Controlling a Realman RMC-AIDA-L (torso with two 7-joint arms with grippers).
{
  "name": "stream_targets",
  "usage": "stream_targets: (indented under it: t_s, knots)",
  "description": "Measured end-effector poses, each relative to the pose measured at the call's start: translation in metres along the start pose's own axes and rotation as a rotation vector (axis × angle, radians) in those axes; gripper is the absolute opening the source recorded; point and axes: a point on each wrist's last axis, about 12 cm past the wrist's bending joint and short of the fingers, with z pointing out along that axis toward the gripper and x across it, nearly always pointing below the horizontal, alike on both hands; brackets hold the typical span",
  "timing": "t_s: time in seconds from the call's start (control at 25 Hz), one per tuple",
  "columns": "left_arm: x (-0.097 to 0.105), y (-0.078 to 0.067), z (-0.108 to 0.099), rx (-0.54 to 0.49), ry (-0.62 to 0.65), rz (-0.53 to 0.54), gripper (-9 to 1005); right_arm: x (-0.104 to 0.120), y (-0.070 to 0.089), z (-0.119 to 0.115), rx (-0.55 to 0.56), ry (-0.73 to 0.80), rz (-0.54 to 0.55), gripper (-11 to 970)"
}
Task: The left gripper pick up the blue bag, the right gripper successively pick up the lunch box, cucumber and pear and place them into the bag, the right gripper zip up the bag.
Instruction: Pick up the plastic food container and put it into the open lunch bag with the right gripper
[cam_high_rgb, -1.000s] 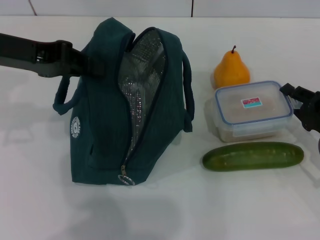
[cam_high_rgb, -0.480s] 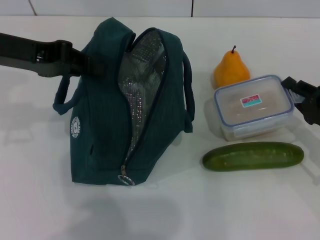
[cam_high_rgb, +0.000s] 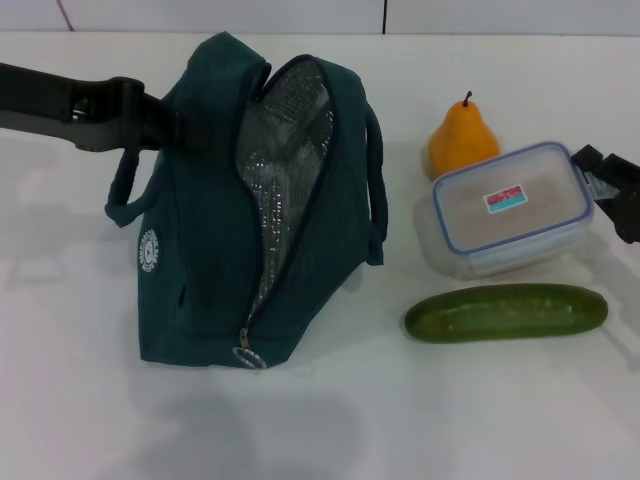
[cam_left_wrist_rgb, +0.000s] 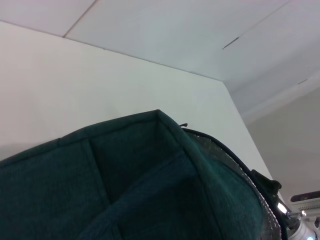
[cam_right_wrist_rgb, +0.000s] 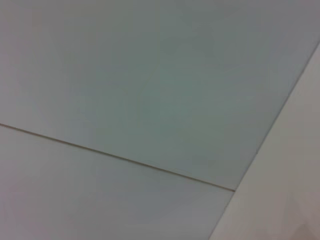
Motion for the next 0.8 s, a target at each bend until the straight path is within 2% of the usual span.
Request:
stream_targets:
  t_s: [0.32, 0.52, 0.8]
  knots:
    - [0.0005, 0.0004, -0.0003, -0.001, 0.0, 0.0, 45, -0.0006, 0.0034, -0.0022, -0.034, -0.011, -0.017, 172]
    - [0.0005, 0.0004, -0.0003, -0.001, 0.0, 0.0, 45, -0.001, 0.0034, -0.003, -0.036, -0.017, -0.021, 93]
    - [0.0006, 0.0003, 0.0, -0.001, 0.002, 0.001, 45, -0.0003, 0.0029, -0.0012, -0.028, -0.01, -0.023, 94]
